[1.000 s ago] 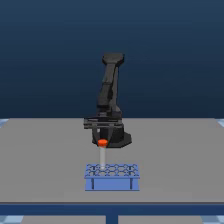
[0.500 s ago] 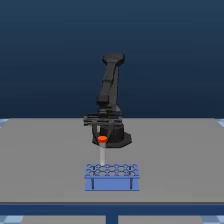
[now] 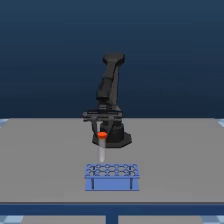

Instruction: Pick up the centrifuge tube on the rack

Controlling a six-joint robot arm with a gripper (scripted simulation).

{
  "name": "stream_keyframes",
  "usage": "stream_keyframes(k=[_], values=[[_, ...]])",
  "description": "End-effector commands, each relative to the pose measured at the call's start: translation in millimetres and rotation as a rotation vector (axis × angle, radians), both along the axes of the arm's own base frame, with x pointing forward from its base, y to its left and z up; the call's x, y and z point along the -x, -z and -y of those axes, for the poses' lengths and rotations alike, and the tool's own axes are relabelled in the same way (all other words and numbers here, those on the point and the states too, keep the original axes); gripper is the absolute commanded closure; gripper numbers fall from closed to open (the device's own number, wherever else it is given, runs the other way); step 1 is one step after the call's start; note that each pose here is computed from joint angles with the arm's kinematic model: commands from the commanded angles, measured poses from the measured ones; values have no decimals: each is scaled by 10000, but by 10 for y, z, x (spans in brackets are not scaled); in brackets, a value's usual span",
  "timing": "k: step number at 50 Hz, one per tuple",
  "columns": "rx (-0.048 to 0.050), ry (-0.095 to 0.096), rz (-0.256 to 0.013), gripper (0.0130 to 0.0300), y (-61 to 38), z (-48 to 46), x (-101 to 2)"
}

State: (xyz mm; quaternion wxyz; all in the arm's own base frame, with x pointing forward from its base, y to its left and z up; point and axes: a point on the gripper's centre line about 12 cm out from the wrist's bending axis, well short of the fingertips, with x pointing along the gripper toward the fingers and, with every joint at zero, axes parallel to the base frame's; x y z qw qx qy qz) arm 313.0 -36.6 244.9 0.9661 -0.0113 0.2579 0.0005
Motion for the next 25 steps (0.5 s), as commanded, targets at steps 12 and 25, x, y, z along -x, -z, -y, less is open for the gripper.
stream_keyframes(k=[12,25], values=[[-213,76,-28,300,-101,-5,1],[-213,76,-28,300,-170,-5,1]])
